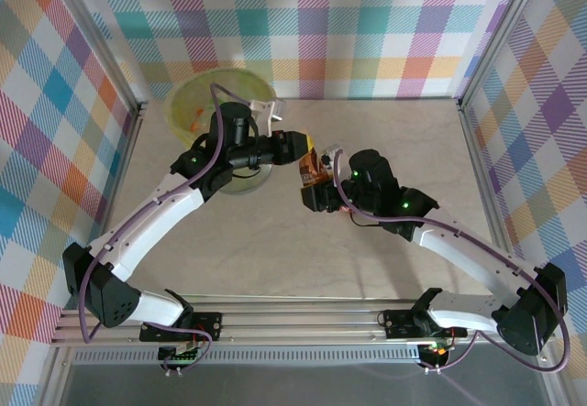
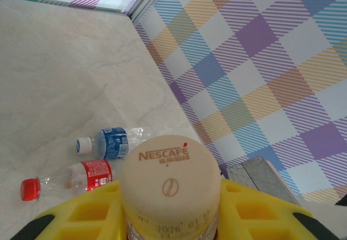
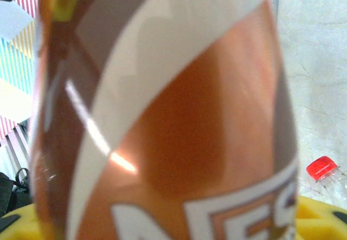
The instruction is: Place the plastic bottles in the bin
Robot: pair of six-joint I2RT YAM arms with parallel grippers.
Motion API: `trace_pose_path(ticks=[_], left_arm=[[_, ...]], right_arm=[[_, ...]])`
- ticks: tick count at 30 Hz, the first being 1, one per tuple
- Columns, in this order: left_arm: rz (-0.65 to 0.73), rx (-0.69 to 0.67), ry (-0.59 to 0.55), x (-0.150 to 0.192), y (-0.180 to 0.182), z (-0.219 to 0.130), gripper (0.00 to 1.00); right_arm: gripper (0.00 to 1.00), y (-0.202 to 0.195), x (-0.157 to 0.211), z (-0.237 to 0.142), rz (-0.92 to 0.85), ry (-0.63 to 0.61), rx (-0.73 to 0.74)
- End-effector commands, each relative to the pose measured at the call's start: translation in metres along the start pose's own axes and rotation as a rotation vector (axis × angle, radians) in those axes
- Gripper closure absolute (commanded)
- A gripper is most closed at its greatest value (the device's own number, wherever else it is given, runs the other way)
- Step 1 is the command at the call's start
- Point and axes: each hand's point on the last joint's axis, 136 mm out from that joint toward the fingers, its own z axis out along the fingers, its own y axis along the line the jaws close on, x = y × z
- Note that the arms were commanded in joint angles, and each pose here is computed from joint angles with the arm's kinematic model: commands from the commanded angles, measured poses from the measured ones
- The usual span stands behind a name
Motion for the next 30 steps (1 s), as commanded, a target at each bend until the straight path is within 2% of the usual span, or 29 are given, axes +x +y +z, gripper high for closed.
trace_pose_path(ticks=[1,4,5,7,15,25,30], left_arm=[[0.075,0.025,-0.065,-0.017,-0.020,-0.010,0.73],[0.095,-0.012,-0.105,-0.024,-0.019,-0.020,0.75],[0.105,-0.035,-0.119,-0.026,-0.017,-0.024,0.76],[0.127,-0.072,-0.158,-0.034,-0.015,-0.033,0.76],[0.221,-0.253,-0.253,-0.059,-0.007,-0.076,0.77],[0.324,-0.377,-0.440,-0.122,-0.017,-0.135,0.78],[0.323,-0.492,-0.498,-0.156,0.007,-0.157,0.78]], right_arm=[[0.34,0.010,-0.021,-0.010,-0.012,-0.059,-0.015],[0.11,0.007,-0.022,-0.013,-0.012,-0.062,0.005],[0.05,0.006,-0.022,-0.015,-0.013,-0.066,0.013],[0.00,0.004,-0.023,-0.019,-0.015,-0.069,0.028],[0.00,0.000,-0.031,-0.040,-0.023,-0.104,0.084],[0.00,-0.023,-0.039,-0.066,0.023,-0.169,0.239],[0.00,-0.040,-0.037,-0.071,0.052,-0.163,0.338]])
